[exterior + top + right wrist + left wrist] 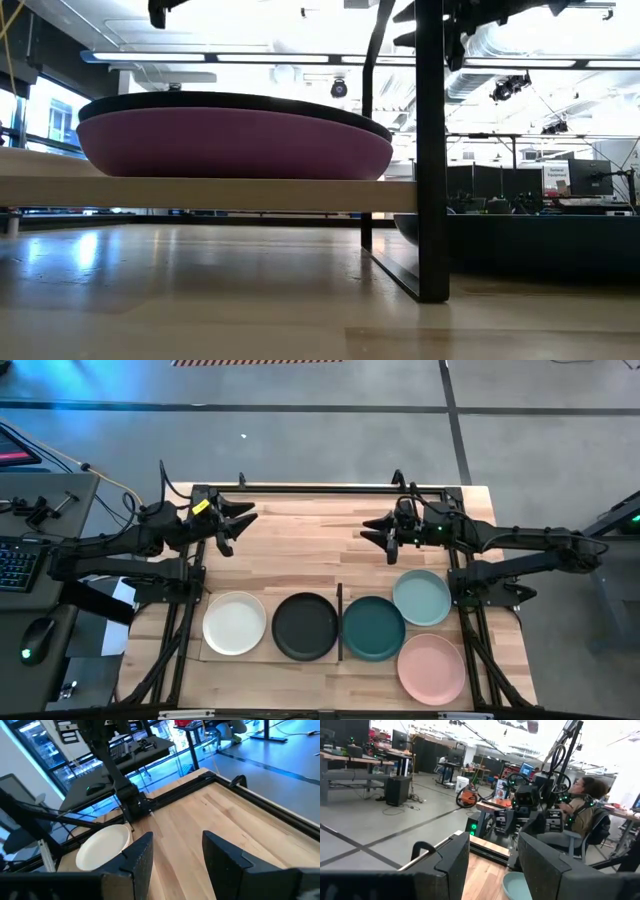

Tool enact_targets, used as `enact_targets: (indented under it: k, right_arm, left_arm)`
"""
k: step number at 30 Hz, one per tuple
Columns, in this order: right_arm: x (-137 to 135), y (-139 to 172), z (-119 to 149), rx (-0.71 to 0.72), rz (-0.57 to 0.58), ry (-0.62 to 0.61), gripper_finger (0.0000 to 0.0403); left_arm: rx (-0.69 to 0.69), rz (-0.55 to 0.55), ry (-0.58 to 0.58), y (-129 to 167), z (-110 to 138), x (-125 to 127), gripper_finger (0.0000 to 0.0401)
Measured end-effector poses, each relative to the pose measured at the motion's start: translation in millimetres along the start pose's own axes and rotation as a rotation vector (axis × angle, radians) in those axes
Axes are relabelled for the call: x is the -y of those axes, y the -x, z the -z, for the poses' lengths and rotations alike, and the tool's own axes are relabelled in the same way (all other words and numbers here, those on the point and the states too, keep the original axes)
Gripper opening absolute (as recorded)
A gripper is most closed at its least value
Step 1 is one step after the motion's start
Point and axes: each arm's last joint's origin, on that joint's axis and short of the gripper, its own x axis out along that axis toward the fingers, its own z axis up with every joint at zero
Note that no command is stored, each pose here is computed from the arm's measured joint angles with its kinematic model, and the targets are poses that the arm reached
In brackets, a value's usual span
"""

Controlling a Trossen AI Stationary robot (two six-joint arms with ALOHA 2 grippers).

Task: Place and stack plates onto a shelf
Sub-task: Stack the dark green plate on top of the black plate on the shelf

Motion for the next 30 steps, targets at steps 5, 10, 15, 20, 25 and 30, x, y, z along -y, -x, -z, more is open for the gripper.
enact_targets:
  k: [5,10,15,20,25,30]
  right_arm:
    - [-4.5,3.6,-9.9,-0.042,-0.010,0.007,0.0150]
    - [-8.7,19.9,-14.7,-0.339,0.077,-0.010,0.0150]
    - [-9.3,22.7,24.0,-0.657,0.160,-0.176,0.0150]
    - [-8.4,21.7,84.2,-0.886,0.181,-0.294,0.0150]
    - [-9.9,10.6,112.6,-0.859,0.145,-0.342,0.0149]
    - [-16.3,-6.4,105.6,-0.850,0.081,-0.156,0.0149]
  left_arm:
    - [0.002,-0.008,-0.016,0.0,-0.1,-0.2,0.0156]
    - [0.003,-0.015,-0.016,0.0,-0.1,-0.4,0.0156]
    - [0.002,-0.015,-0.018,-0.1,0.1,-0.4,0.0156]
    - [0.001,-0.015,-0.018,-0.2,0.2,-0.4,0.0156]
    - [0.001,-0.015,-0.018,-0.2,0.2,-0.4,0.0156]
    - [0.000,-0.015,-0.019,-0.2,0.2,-0.4,0.0156]
